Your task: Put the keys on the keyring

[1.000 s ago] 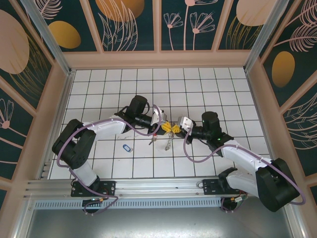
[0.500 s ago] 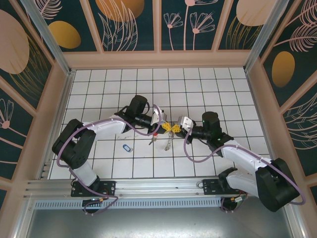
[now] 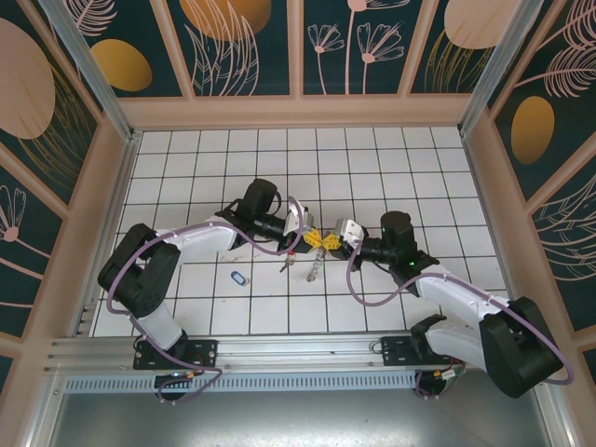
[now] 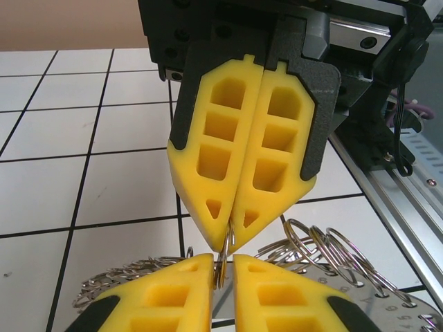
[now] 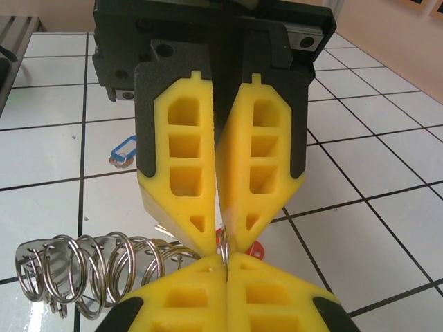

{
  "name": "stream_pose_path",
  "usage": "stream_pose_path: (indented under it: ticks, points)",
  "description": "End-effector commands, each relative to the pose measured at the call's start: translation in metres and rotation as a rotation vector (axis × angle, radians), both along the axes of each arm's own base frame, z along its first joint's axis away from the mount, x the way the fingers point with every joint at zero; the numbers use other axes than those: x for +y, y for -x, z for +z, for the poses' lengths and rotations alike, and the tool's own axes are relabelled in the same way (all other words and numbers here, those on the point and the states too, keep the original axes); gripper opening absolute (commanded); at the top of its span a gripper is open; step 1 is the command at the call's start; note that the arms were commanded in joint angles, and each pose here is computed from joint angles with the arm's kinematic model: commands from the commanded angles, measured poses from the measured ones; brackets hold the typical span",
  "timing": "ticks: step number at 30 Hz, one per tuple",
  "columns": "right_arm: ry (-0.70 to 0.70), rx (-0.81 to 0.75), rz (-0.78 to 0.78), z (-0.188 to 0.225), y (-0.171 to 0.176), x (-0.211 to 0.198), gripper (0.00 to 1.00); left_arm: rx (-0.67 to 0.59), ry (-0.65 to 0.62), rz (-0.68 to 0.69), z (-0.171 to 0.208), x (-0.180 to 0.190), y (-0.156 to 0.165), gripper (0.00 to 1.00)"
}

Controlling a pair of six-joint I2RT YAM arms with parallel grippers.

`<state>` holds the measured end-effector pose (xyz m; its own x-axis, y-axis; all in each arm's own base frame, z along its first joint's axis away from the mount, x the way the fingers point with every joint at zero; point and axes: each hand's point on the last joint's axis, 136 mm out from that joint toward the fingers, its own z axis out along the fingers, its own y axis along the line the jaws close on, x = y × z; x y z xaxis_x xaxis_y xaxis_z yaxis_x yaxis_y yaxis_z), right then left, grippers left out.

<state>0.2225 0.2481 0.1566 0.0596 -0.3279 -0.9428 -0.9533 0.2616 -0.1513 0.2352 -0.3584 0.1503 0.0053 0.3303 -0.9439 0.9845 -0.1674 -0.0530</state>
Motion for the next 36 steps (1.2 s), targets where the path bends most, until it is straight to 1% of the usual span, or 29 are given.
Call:
stream_pose_path:
  ticks: [1, 3, 5, 6, 11, 12, 14, 17, 20, 27, 32, 36]
  points:
    - [-0.07, -0.069, 0.023, 0.022, 0.0, 0.003, 0.0, 0.006, 0.008, -0.034, 0.002, -0.002, 0.004, 0.16]
    - [-0.073, -0.068, 0.021, 0.022, 0.0, 0.003, 0.0, 0.004, 0.008, -0.033, 0.002, -0.002, 0.004, 0.14]
    - [-0.073, -0.066, 0.021, 0.022, 0.0, 0.003, 0.0, 0.007, 0.005, -0.039, 0.001, -0.002, 0.005, 0.05]
    - [-0.072, -0.065, 0.02, 0.021, 0.0, 0.003, 0.0, 0.03, -0.012, -0.04, -0.009, -0.002, 0.005, 0.0]
    - [-0.036, -0.058, 0.004, 0.013, -0.002, 0.0, 0.0, -0.005, -0.013, -0.022, -0.007, -0.001, 0.002, 0.0]
    - [-0.015, -0.054, -0.006, 0.009, -0.003, -0.002, 0.04, -0.016, -0.018, -0.009, -0.01, -0.001, -0.001, 0.0]
    - [0.033, -0.051, -0.03, 0.001, -0.006, -0.005, 0.16, -0.086, 0.008, 0.03, 0.004, 0.001, -0.004, 0.0]
    - [0.093, -0.05, -0.045, -0.006, -0.008, -0.01, 0.23, -0.183, 0.04, 0.093, 0.016, 0.006, -0.01, 0.0]
    - [0.102, -0.064, -0.053, -0.001, -0.008, -0.012, 0.24, -0.247, 0.058, 0.134, 0.026, 0.009, -0.015, 0.0]
    - [0.028, -0.113, -0.089, 0.024, -0.01, -0.014, 0.25, -0.317, 0.052, 0.197, 0.037, 0.016, -0.021, 0.0]
    - [0.005, -0.099, -0.117, 0.029, -0.012, -0.014, 0.25, -0.318, 0.049, 0.286, 0.046, 0.02, -0.034, 0.0]
    - [0.0, -0.04, -0.152, 0.024, -0.019, -0.013, 0.24, -0.279, 0.03, 0.38, 0.05, 0.029, -0.058, 0.0]
